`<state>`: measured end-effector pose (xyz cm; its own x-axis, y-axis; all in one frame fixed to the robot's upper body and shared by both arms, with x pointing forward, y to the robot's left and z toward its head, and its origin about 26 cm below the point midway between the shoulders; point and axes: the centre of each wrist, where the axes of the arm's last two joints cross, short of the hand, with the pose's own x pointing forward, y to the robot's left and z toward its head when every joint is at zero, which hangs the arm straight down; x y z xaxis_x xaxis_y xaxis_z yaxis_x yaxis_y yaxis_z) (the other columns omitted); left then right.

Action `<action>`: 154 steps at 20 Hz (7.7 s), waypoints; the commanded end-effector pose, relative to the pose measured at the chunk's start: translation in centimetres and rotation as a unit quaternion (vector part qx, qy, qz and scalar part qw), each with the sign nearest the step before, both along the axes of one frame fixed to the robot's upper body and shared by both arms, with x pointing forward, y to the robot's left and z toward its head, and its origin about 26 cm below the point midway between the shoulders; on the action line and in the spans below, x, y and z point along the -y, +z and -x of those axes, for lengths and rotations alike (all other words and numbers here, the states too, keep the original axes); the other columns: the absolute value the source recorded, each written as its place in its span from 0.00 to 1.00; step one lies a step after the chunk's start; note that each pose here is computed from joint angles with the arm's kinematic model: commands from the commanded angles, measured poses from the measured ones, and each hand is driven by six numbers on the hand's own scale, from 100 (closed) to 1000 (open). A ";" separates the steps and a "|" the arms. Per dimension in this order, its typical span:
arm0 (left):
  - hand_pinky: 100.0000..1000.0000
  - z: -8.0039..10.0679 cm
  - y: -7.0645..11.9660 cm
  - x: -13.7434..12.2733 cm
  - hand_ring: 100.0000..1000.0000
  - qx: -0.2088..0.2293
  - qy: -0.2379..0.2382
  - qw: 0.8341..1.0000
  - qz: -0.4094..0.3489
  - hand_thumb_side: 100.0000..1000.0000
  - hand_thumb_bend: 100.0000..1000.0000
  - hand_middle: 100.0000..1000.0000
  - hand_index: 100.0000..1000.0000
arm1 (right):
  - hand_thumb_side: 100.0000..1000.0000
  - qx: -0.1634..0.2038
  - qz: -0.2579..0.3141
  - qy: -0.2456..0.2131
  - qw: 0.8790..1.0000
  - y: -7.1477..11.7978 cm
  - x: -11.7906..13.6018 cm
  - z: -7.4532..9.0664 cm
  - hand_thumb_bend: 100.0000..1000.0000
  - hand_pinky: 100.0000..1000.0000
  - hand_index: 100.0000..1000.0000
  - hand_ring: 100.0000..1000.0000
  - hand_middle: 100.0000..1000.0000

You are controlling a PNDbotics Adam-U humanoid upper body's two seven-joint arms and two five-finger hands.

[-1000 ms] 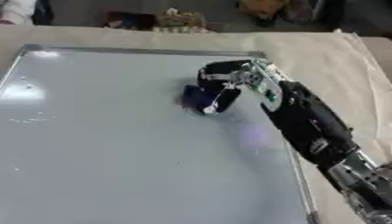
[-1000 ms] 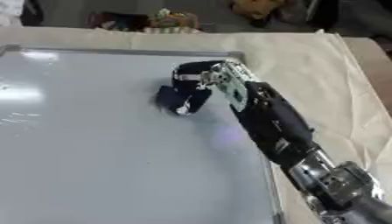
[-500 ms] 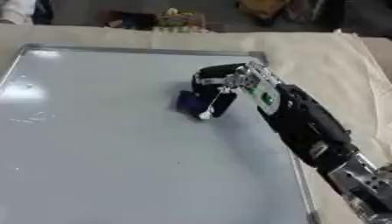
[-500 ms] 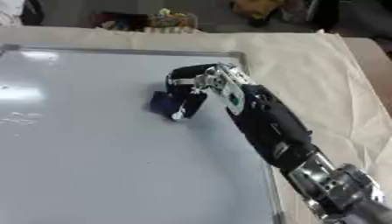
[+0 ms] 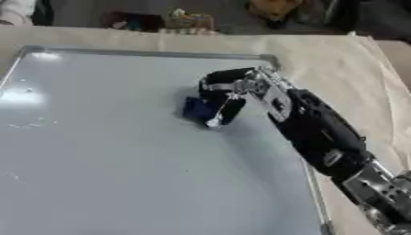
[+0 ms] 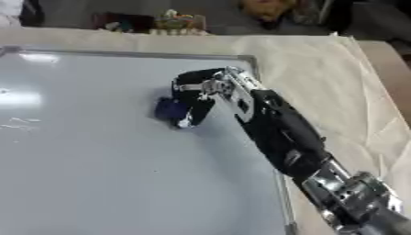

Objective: Wipe the whiteboard clean with a brush.

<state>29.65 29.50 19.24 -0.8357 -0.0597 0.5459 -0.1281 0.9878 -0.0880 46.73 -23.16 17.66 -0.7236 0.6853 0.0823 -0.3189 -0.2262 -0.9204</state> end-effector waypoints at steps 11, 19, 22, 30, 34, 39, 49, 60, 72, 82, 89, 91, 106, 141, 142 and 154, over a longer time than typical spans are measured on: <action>0.26 0.2 0.9 0.0 0.32 0.014 -0.002 1.000 -0.005 0.84 0.00 0.40 0.44 | 0.13 -0.044 0.114 0.107 0.987 -0.5 -0.2 0.2 0.00 0.13 0.09 0.20 0.00; 0.26 0.3 0.8 0.0 0.32 0.014 -0.001 1.000 -0.006 0.84 0.00 0.40 0.43 | 0.17 -0.052 0.119 0.046 0.990 -1.1 1.7 -0.4 0.00 0.13 0.09 0.22 0.00; 0.26 0.3 0.8 0.0 0.32 0.014 -0.001 1.000 -0.007 0.84 0.00 0.40 0.43 | 0.18 -0.049 0.120 0.023 0.991 -1.5 2.5 -0.6 0.00 0.13 0.09 0.22 0.00; 0.26 0.3 0.7 0.0 0.32 0.015 -0.001 1.000 -0.008 0.84 0.00 0.39 0.43 | 0.19 -0.039 0.122 -0.021 0.992 -2.4 4.2 -1.1 0.00 0.13 0.09 0.23 0.00; 0.26 0.2 0.8 0.1 0.32 0.017 -0.001 1.000 -0.008 0.84 0.00 0.39 0.43 | 0.19 -0.032 0.124 -0.036 0.991 -2.5 4.9 -1.2 0.00 0.13 0.09 0.23 0.00; 0.26 0.2 0.8 0.0 0.32 0.019 -0.001 1.000 -0.008 0.84 0.00 0.39 0.43 | 0.19 -0.023 0.127 -0.055 0.990 -2.6 5.7 -1.3 0.00 0.13 0.09 0.24 0.00; 0.26 0.2 0.9 0.1 0.32 0.020 -0.002 1.000 -0.007 0.84 0.00 0.39 0.43 | 0.17 0.005 0.128 -0.069 0.989 -2.2 6.8 -1.5 0.00 0.14 0.09 0.24 0.00; 0.26 0.2 0.9 0.0 0.32 0.019 -0.002 1.000 -0.008 0.84 0.00 0.39 0.43 | 0.17 0.058 0.161 0.046 0.984 -0.2 4.4 -1.1 0.00 0.14 0.09 0.25 0.00; 0.26 0.2 0.9 0.0 0.33 0.018 -0.002 1.000 -0.007 0.84 0.00 0.40 0.43 | 0.17 0.080 0.185 0.096 0.975 1.0 2.4 -0.9 0.00 0.13 0.09 0.25 0.00; 0.26 0.2 0.9 0.0 0.33 0.017 0.000 1.000 -0.008 0.84 0.00 0.40 0.44 | 0.18 0.009 0.180 0.094 0.979 -0.8 3.2 -0.9 0.00 0.13 0.09 0.22 0.00; 0.27 0.2 0.9 0.0 0.33 0.016 0.000 1.000 -0.008 0.84 0.00 0.40 0.44 | 0.14 -0.061 0.145 0.090 0.983 -1.5 3.1 -0.8 0.00 0.13 0.09 0.19 0.00; 0.27 0.2 0.9 0.0 0.33 0.016 0.000 1.000 -0.008 0.84 0.00 0.40 0.44 | 0.12 -0.068 0.135 0.091 0.984 -1.4 2.8 -0.8 0.00 0.13 0.09 0.19 0.00; 0.27 0.2 1.0 0.0 0.33 0.014 -0.003 1.000 -0.007 0.84 0.00 0.40 0.44 | 0.11 -0.043 0.123 0.141 0.981 -0.1 0.2 -0.1 0.00 0.13 0.09 0.18 0.00; 0.27 0.2 0.9 0.0 0.33 0.014 -0.002 1.000 -0.009 0.84 0.00 0.40 0.44 | 0.17 -0.014 0.148 0.012 0.989 -1.3 5.4 -1.4 0.00 0.14 0.10 0.22 0.00; 0.27 0.2 0.9 0.0 0.33 0.014 -0.002 1.000 -0.009 0.84 0.00 0.40 0.44 | 0.17 -0.015 0.148 0.015 0.989 -1.4 5.3 -1.4 0.00 0.14 0.10 0.22 0.00; 0.27 0.2 0.9 0.0 0.33 0.012 -0.003 1.000 -0.007 0.84 0.00 0.40 0.44 | 0.17 -0.026 0.156 0.106 0.982 -0.4 1.9 -0.9 0.00 0.14 0.10 0.21 0.00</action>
